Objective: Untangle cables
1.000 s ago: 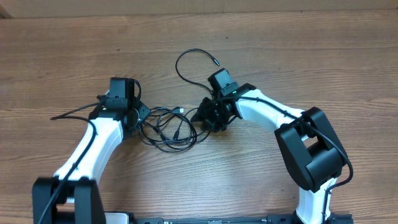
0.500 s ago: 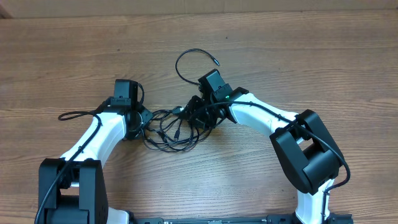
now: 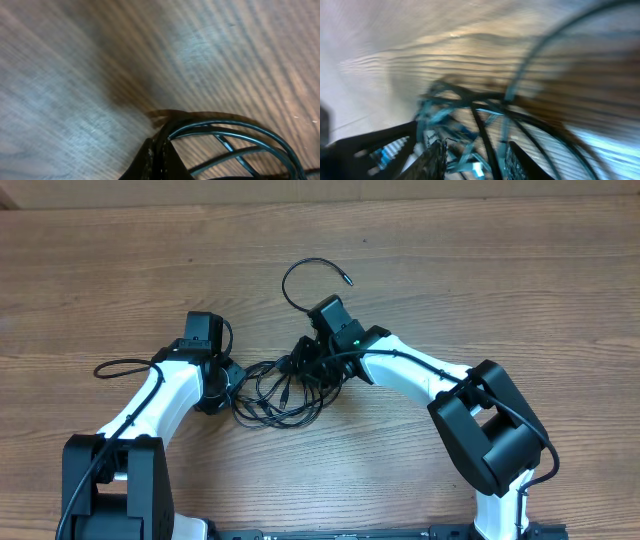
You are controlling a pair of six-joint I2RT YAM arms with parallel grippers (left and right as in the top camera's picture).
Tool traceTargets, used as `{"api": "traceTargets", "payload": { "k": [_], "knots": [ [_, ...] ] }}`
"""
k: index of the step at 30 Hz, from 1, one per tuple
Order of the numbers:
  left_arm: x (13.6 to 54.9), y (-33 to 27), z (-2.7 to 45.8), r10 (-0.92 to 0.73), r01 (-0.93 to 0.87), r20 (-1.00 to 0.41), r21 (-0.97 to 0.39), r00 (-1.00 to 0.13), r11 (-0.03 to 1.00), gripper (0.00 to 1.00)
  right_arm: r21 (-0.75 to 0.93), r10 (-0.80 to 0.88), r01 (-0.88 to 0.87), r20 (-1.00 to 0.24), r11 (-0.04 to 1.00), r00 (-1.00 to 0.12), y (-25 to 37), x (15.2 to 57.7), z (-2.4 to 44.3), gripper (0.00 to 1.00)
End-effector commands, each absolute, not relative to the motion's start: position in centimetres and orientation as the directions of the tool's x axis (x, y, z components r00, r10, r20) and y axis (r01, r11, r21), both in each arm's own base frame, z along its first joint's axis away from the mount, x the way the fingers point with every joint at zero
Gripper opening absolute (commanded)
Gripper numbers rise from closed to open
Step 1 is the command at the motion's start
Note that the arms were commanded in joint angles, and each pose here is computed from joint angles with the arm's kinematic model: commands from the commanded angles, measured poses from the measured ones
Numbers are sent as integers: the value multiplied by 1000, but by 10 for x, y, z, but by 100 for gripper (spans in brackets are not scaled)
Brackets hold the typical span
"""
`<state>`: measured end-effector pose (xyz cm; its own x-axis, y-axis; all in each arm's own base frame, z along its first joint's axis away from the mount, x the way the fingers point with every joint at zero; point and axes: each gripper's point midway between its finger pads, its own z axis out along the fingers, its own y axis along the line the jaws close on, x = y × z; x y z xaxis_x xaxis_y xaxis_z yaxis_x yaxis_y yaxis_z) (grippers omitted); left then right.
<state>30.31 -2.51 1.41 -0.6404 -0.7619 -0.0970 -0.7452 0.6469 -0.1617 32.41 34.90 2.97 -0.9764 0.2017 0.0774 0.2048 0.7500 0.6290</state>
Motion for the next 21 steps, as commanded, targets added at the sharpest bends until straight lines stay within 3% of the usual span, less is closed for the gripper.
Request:
{"api": "traceTargets", "payload": {
  "k": [1, 8, 17, 21],
  "knots": [
    [301, -18, 13, -804, -794, -114, -124, -584, 595, 4, 603, 244, 196, 2, 774, -970, 344, 334, 37, 36],
    [295, -13, 12, -807, -804, -125, -84, -578, 589, 5, 576, 161, 68, -113, 815, -980, 339, 341, 36, 42],
    [287, -13, 11, -806, -805, -105, -59, -583, 590, 4, 514, -102, -267, -326, 815, -940, 343, 347, 38, 43],
    [286, -18, 11, -807, -804, -79, -72, -585, 590, 4, 496, -134, -324, -380, 806, -915, 344, 352, 38, 42]
  ]
}}
